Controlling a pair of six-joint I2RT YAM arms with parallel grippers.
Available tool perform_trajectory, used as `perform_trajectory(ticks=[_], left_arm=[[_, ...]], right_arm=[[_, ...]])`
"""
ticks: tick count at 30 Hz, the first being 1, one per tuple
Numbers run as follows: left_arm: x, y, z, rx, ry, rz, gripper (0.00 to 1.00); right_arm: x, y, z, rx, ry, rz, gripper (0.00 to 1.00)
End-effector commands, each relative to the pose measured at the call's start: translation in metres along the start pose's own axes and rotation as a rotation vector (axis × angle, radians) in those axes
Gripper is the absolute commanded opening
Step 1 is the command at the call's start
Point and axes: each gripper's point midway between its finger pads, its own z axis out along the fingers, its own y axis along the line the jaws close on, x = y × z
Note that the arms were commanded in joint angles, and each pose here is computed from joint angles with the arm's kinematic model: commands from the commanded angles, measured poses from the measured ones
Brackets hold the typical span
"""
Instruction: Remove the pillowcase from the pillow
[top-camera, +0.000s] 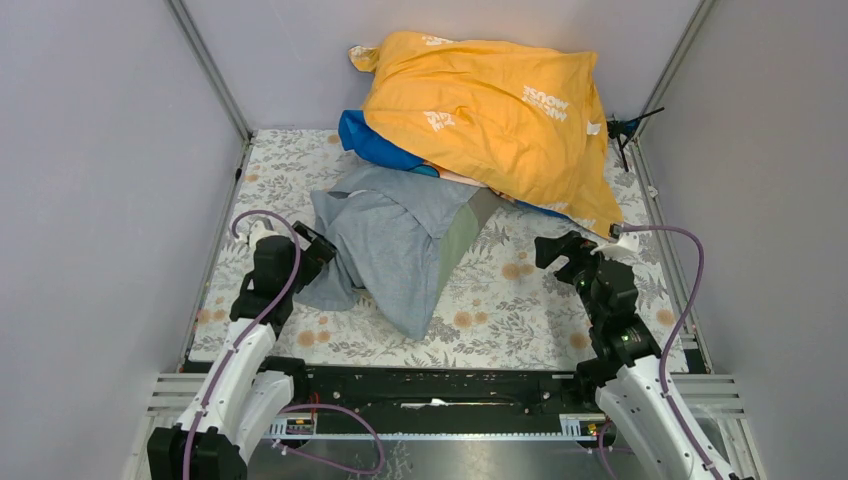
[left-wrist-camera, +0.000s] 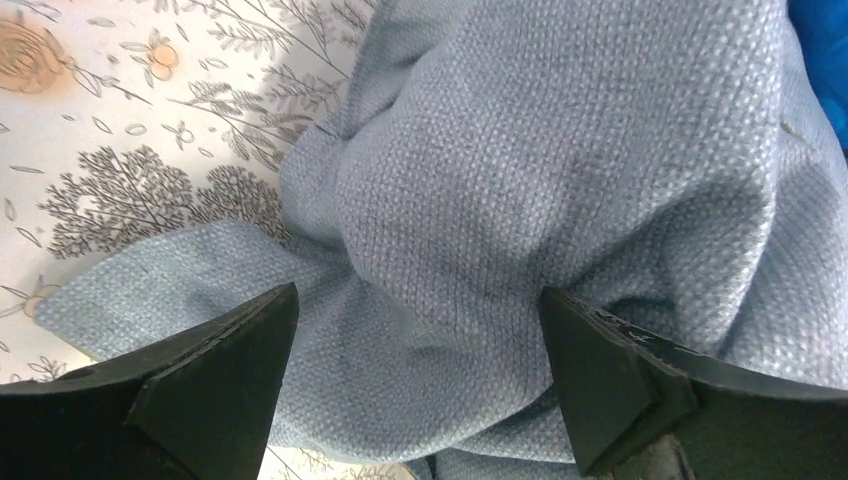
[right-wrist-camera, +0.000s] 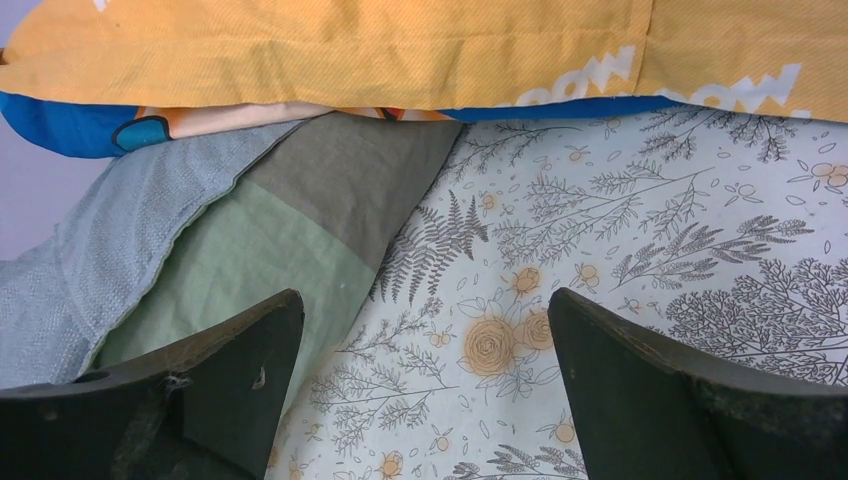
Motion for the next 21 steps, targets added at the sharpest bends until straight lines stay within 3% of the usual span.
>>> perform_trajectory(ticks=[1,8,13,21], left_arm=[[0.015,-0.014,-0.010,0.068,0.100,-0.009,0.99],[0.008,-0.007,-0.046,-0.035,0.122,-0.030,0.99],[0.002,-0.023,-0.076,0.053,0.103,-0.082,0.99],[0.058,-0.057,-0.064,0.319,0.354,-0.268,0.99]], right_arm=[[0.001,0.003,0.000,-0.001,0.024,0.018,1.00],[0.015,0.010,0.005,-0.031,0.108,0.013,1.00],[0.023,0.011,0.007,-0.042,0.139,0.003,1.00],[0.029,0.017,0.007,-0.099,0.155,-0.023,1.00]])
